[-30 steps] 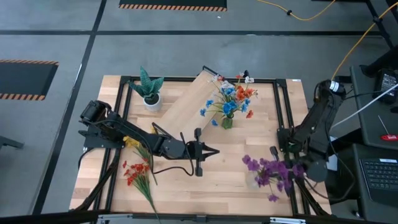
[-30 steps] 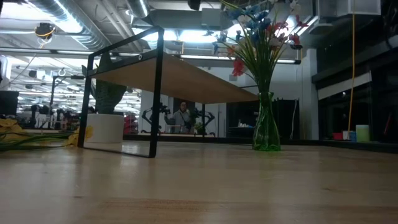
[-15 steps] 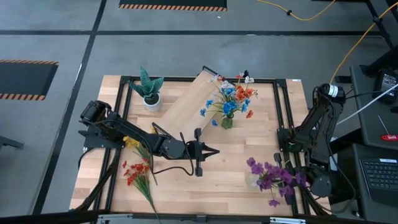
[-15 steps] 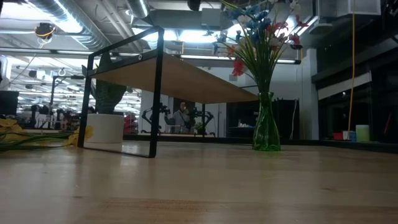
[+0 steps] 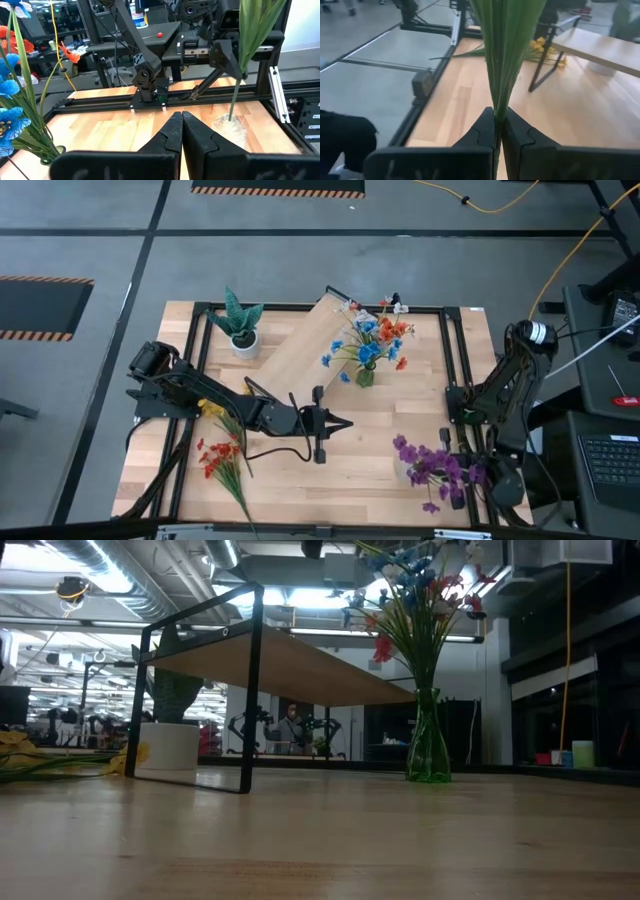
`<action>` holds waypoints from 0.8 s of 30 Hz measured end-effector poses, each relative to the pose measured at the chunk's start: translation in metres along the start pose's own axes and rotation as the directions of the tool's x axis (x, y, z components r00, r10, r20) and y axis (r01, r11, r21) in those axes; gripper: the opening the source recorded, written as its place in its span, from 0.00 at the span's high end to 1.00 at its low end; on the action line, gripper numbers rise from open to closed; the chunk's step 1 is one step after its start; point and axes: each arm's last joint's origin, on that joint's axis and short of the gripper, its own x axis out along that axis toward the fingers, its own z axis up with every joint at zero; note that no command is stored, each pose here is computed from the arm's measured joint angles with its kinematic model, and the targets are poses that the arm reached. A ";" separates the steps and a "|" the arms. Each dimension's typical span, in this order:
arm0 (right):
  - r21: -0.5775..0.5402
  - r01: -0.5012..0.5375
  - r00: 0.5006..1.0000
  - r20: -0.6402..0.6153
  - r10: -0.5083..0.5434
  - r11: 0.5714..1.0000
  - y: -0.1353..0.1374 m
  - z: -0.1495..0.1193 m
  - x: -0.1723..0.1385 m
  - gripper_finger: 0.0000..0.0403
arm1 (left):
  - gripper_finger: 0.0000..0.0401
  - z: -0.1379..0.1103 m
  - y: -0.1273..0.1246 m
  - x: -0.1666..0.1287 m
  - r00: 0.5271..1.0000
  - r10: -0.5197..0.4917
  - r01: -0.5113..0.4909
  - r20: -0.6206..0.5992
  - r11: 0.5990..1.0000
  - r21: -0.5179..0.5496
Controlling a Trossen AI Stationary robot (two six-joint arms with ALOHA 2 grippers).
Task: Pick and place flowers into a vace then onto a shelf
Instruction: Put the purple flowers into the transparent vase
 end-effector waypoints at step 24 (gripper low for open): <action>0.033 0.140 0.990 0.023 -0.141 0.990 0.013 -0.039 0.009 0.98 | 0.99 0.000 -0.007 -0.003 1.000 -0.019 0.019 0.001 1.000 0.013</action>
